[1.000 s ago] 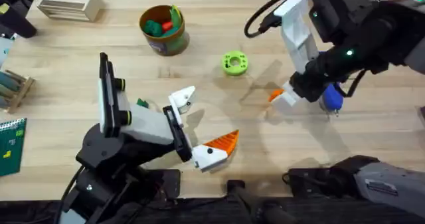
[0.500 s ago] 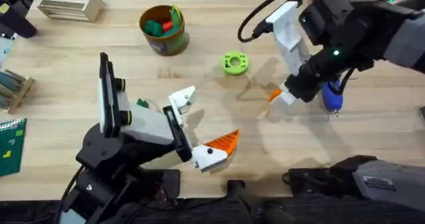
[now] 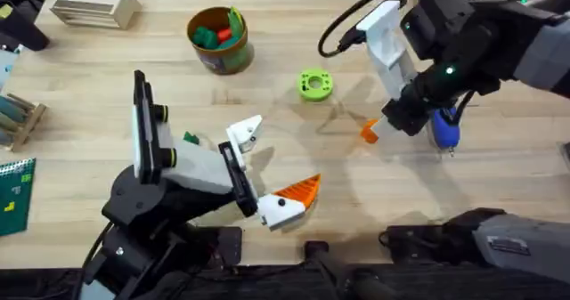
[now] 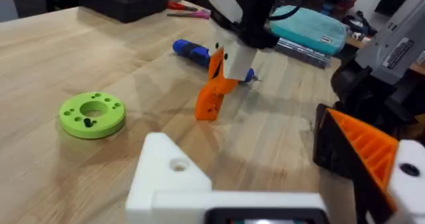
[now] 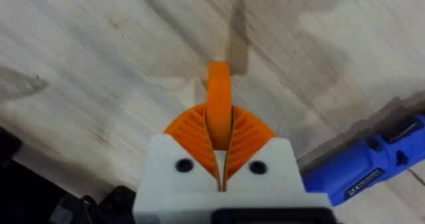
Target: Pick up the gripper from the table and insert it into the empty holder that is missing its gripper. Then pick up a screw, insert it into the mounting hole, and use the screwdriver to tighten it. Finally, clean up the table by picking up the vegetable and placing it into the bucket.
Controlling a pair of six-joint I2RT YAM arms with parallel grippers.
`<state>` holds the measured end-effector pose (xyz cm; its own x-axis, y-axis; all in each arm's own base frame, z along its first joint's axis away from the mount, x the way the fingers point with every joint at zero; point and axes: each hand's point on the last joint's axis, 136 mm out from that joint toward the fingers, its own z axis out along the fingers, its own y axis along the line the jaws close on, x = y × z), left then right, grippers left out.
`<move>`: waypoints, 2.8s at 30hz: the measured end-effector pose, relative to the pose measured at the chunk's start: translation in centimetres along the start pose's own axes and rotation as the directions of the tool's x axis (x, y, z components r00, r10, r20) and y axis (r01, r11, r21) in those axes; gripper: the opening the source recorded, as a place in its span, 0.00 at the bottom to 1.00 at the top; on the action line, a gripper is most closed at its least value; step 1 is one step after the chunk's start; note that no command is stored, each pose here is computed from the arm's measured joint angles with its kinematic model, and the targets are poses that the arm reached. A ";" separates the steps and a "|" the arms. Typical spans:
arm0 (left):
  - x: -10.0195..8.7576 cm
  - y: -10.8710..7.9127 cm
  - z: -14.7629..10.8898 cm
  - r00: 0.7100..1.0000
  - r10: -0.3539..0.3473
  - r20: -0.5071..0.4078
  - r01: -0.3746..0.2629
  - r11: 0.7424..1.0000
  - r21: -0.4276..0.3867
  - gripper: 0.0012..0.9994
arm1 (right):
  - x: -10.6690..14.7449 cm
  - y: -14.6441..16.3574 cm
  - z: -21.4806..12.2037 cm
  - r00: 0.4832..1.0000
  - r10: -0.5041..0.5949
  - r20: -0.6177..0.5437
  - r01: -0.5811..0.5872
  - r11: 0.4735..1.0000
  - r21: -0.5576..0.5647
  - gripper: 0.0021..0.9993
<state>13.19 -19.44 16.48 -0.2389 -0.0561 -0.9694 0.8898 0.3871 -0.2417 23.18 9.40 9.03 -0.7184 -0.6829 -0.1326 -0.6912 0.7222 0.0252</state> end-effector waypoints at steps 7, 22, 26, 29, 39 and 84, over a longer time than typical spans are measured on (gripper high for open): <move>0.0 0.0 0.0 1.000 0.000 0.000 0.000 1.000 0.000 0.99 | 0.1 0.1 -0.4 1.000 0.014 0.008 -0.014 1.000 0.003 0.02; 0.0 0.0 0.0 1.000 0.000 0.000 0.000 1.000 0.000 0.99 | -1.2 -0.9 -9.7 0.727 0.415 0.547 -0.216 0.895 -0.391 0.02; 0.0 0.0 0.0 1.000 0.000 0.000 0.000 1.000 0.000 0.99 | -2.3 3.1 -8.8 0.673 0.630 0.386 -0.176 0.644 -0.744 0.02; 0.0 0.0 0.0 1.000 0.000 0.000 0.000 1.000 0.000 0.99 | -3.3 5.3 -9.0 0.701 0.648 0.296 -0.142 0.534 -0.834 0.02; 0.0 0.0 0.0 1.000 -0.001 0.000 0.001 1.000 0.000 0.99 | -7.5 12.6 -7.3 0.855 0.518 0.025 -0.150 0.293 -0.944 0.02; 0.0 1.1 0.0 0.998 -0.064 0.005 0.064 0.996 -0.060 0.99 | -13.9 16.3 -3.7 0.875 0.413 -0.250 -0.298 0.055 -0.953 0.01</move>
<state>14.18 -19.01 16.17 -0.2936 -0.0855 -0.9521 0.8477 0.4370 -0.3006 21.62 30.31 15.00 -0.9343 -0.3268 0.1425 0.1017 0.1388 0.9851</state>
